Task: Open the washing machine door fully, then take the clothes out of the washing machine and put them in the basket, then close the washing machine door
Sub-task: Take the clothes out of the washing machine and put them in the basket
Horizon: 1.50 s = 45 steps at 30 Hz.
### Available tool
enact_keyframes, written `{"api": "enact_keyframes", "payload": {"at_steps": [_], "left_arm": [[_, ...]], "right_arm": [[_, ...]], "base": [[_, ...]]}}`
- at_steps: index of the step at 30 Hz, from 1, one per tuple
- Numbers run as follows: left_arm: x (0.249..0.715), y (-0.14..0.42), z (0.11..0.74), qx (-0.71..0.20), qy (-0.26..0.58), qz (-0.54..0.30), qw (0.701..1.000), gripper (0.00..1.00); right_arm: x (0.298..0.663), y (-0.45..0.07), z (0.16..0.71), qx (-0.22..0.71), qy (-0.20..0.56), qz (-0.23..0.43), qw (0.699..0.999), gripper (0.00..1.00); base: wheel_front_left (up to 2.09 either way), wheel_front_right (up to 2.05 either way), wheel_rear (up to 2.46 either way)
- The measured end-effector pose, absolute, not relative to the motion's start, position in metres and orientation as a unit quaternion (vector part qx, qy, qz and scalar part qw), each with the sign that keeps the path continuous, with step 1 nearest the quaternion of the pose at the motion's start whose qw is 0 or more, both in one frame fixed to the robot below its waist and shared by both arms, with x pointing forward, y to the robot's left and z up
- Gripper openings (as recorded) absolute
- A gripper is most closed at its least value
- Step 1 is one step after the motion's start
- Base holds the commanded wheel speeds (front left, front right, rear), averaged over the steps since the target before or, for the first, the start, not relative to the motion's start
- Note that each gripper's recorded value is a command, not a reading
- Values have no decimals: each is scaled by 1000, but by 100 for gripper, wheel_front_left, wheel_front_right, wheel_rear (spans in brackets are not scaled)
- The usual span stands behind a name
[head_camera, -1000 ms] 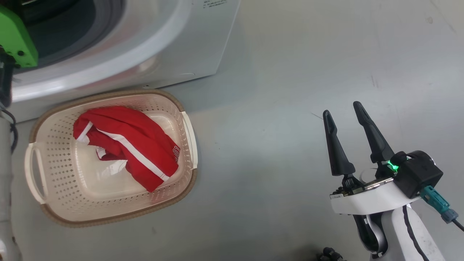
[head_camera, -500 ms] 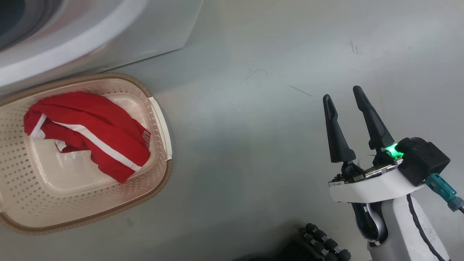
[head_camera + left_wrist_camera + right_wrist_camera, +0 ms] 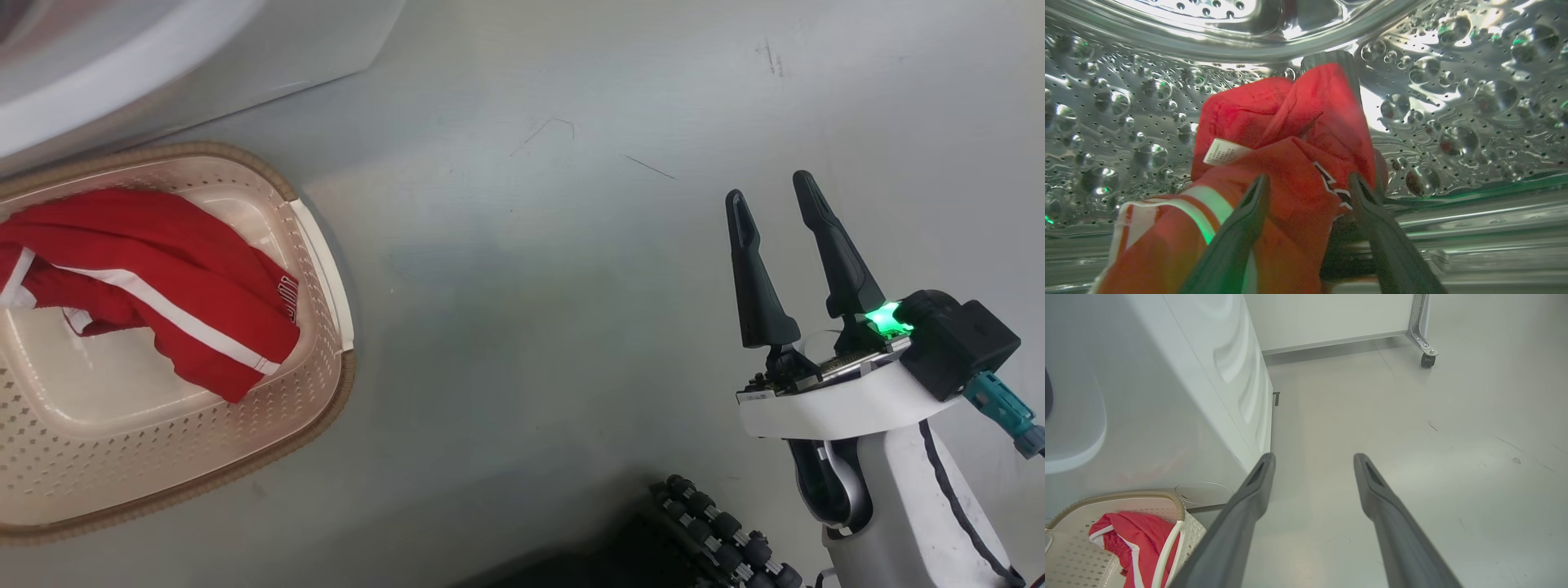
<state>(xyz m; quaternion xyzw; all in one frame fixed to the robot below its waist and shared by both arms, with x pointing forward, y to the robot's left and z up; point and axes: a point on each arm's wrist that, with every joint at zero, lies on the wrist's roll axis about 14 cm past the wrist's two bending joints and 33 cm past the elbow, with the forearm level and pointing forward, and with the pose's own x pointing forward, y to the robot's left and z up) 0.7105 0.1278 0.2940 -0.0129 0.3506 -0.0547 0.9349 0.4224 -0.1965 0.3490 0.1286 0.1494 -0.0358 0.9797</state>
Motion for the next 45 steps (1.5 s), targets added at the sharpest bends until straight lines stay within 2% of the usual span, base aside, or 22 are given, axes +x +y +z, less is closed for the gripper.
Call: {"api": "enact_keyframes", "payload": {"at_steps": [1, 3, 5, 6, 19, 30, 45], "left_arm": [[710, 128, 290, -10, 355, -53, 933, 100], [708, 129, 286, -4, 362, -49, 931, 73], [710, 130, 286, 1, 360, -49, 932, 16], [712, 130, 288, 5, 356, -49, 933, 0], [728, 128, 320, 5, 280, -53, 958, 0], [735, 132, 374, -27, 165, -48, 985, 0], [709, 145, 413, -50, 63, -35, 996, 0]], "right_arm": [[422, -197, 348, 130, 150, -37, 979, 100], [423, -197, 348, 129, 149, -37, 980, 100], [426, -197, 349, 129, 147, -35, 980, 100], [427, -197, 349, 129, 146, -35, 980, 100], [436, -196, 347, 129, 139, -31, 981, 100], [446, -184, 347, 136, 130, -12, 982, 100], [454, -173, 362, 139, 108, 8, 984, 100]], "base": [[0, 0, 0], [0, 0, 0], [0, 0, 0], [0, 0, 0], [0, 0, 0], [0, 0, 0], [0, 0, 0]]}}
